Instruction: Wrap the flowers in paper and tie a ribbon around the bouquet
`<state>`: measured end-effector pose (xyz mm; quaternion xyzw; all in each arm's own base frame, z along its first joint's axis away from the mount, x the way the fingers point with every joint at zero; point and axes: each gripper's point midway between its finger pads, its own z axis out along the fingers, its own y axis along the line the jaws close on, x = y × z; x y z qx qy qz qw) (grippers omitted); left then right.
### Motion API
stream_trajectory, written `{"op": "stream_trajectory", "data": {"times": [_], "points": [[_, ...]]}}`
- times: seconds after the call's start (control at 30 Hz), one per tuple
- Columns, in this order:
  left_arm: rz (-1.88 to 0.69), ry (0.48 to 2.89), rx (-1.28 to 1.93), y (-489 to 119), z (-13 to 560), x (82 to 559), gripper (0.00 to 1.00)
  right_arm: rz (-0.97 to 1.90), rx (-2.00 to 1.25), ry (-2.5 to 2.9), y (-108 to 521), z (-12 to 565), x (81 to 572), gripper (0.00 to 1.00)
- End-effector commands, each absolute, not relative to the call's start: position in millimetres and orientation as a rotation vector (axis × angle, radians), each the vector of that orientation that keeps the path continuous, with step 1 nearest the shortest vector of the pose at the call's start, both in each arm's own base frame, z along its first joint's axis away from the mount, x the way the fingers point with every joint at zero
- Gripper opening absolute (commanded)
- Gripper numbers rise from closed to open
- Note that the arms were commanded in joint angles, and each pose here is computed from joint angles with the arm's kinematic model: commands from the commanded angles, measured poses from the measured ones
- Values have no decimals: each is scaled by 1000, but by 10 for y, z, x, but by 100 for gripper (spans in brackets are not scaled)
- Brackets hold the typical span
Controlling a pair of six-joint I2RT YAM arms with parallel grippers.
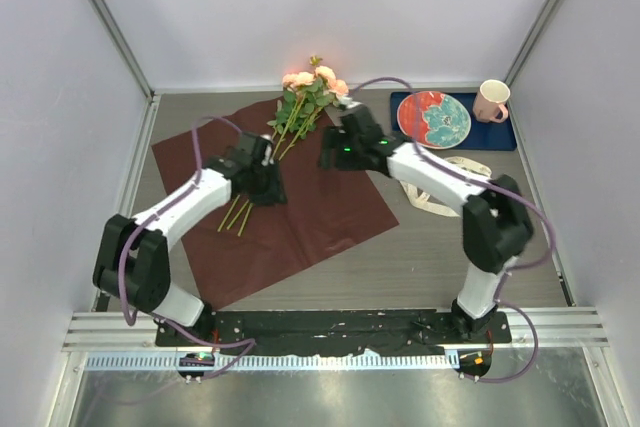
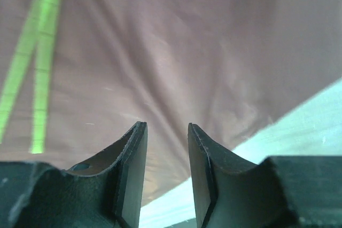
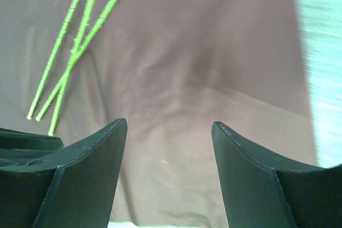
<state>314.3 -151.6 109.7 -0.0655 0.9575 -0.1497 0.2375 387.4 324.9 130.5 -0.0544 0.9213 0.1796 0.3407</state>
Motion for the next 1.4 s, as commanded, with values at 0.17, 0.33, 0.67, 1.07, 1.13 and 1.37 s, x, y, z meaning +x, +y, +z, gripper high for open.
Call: {"op": "stream_trajectory", "data": {"times": [0.17, 0.33, 0.67, 1.07, 1.13, 1.37], "points": [[-495, 2664, 3, -2488, 719, 2860, 37, 645, -126, 2415, 2136, 1153, 3597, 74], [-447, 2708, 39, -2531, 511, 2708, 36, 716, -42, 2430, 1928, 1043, 3615, 75], [-360, 2810, -4, -2423, 246, 2444, 34, 556, 37, 2527, 1713, 647, 3529, 72], [-344, 2892, 32, -2434, 191, 2153, 34, 419, 4, 2566, 1668, 444, 3328, 73], [-348, 2902, 36, -2434, 185, 2099, 34, 402, 7, 2576, 1640, 394, 3266, 73], [-340, 2931, 61, -2461, 110, 1897, 34, 363, 24, 2610, 1557, 271, 3117, 74]]}}
